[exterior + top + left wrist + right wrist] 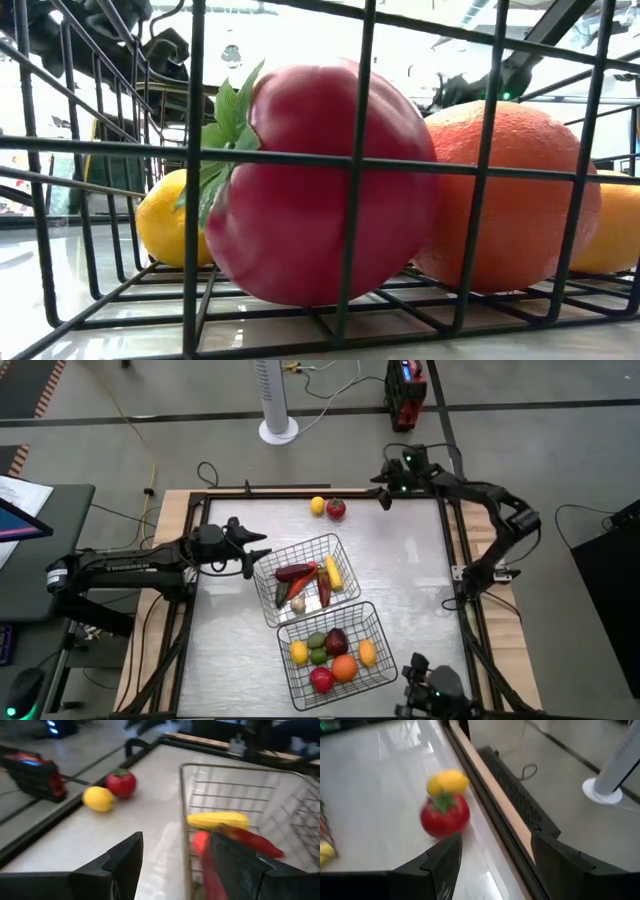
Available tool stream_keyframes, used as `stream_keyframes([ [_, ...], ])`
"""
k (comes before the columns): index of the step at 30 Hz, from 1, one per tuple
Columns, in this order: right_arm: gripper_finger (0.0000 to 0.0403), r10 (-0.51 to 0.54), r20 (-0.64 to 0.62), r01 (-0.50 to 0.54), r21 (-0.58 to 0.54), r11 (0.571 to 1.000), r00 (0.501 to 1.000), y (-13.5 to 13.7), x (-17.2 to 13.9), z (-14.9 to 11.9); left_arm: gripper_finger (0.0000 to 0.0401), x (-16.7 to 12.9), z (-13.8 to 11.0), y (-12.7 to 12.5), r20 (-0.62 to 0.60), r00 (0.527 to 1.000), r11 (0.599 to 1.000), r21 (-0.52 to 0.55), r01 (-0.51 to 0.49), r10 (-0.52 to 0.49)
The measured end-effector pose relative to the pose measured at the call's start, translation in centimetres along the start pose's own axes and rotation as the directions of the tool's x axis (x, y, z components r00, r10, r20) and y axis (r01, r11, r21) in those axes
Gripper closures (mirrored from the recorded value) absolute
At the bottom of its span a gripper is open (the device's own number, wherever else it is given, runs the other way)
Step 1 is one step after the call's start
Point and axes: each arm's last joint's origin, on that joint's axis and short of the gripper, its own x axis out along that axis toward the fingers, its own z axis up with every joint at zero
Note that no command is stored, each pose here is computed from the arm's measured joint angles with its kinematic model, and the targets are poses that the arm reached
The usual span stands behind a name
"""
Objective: Sort produce into baskets
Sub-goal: Put the tomato into the bottom wire basket
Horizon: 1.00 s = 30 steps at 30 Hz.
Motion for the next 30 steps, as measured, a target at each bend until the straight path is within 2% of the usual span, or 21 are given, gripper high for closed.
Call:
stream_keyframes([
  [6, 0.012, 0.017, -0.061, -0.018, -0.026, 0.999, 0.998, -1.0, 2.9, -2.8, 0.0185, 0.0, 0.1, 0.3, 0.014, 0.994, 0.994, 0.002, -0.109, 0.109],
  [12, 0.0057, 0.036, -0.108, -0.038, -0.02, 0.999, 0.993, -1.3, 4.3, -4.5, 0.0185, 0.0, -0.1, 0.3, -0.002, 0.994, 0.994, -0.016, -0.111, 0.111],
  [17, 0.0015, 0.026, -0.083, -0.032, -0.069, 0.997, 0.996, -1.2, 3.7, -3.5, 0.0185, -0.1, 0.3, 0.8, 0.029, 0.978, 0.978, -0.004, -0.207, 0.207],
  [22, 0.0014, 0.003, -0.044, -0.008, -0.11, 0.994, 0.999, -0.9, 2.3, -1.9, 0.0185, -0.1, 2.4, 2.6, 0.06, 0.959, 0.96, -0.051, -0.274, 0.277],
  [25, 0.0021, -0.008, -0.013, 0.007, -0.096, 0.995, 1.0, -0.7, 1.5, -0.9, 0.0185, 0.9, 3.6, 4.2, 0.015, 0.968, 0.964, -0.091, -0.248, 0.251],
  [30, 0.0026, 0.002, 0.018, -0.001, -0.025, 1.0, 1.0, 0.4, 0.8, 0.4, 0.0185, 4.2, 5.5, 7.8, -0.148, 0.964, 0.957, -0.16, -0.243, 0.22],
])
